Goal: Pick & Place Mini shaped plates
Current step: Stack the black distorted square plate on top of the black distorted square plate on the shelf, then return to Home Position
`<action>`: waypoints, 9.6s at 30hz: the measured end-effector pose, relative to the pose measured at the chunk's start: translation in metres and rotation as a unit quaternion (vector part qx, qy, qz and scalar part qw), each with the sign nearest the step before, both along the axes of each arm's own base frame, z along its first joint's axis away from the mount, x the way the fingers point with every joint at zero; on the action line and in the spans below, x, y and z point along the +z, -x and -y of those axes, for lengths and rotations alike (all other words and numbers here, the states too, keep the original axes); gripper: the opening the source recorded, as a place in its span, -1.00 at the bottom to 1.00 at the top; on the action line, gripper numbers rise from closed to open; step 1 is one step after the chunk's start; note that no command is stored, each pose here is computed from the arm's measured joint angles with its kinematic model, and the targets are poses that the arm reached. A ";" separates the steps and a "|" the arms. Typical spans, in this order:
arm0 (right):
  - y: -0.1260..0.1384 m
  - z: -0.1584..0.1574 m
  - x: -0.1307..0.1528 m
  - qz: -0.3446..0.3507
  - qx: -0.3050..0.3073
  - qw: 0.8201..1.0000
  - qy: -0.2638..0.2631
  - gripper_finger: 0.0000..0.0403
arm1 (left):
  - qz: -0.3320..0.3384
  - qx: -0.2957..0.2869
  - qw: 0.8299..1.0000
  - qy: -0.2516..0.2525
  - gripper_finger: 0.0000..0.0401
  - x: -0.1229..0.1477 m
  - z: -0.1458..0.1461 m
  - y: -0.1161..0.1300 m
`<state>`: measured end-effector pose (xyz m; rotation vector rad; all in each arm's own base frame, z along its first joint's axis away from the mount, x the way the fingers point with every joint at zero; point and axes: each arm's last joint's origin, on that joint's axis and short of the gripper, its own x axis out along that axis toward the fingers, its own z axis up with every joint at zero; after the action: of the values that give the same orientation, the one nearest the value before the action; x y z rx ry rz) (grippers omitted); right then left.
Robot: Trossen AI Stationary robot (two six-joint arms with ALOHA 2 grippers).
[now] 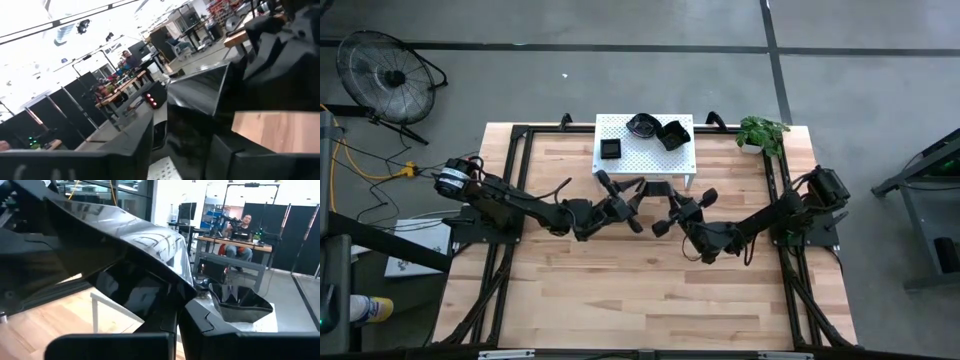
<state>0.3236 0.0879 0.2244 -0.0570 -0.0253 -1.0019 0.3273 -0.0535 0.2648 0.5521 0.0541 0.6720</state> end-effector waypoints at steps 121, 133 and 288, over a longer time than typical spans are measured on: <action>0.047 0.358 0.120 -0.298 0.287 0.751 -0.515 -1.00 | 0.094 -0.369 0.923 -0.053 -0.13 -0.070 -0.052 0.184; 0.045 0.362 0.110 -0.347 0.291 0.746 -0.487 -1.00 | 0.074 -0.374 0.923 -0.038 -0.13 -0.075 -0.052 0.183; 0.211 0.115 -0.053 0.061 0.361 0.925 -0.101 -0.61 | -0.035 -0.191 0.981 0.012 -0.13 -0.093 -0.062 0.231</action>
<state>0.1129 -0.0273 0.1714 0.1948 -0.0522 -0.2625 0.0962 0.0086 0.1716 0.5450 0.0211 0.2775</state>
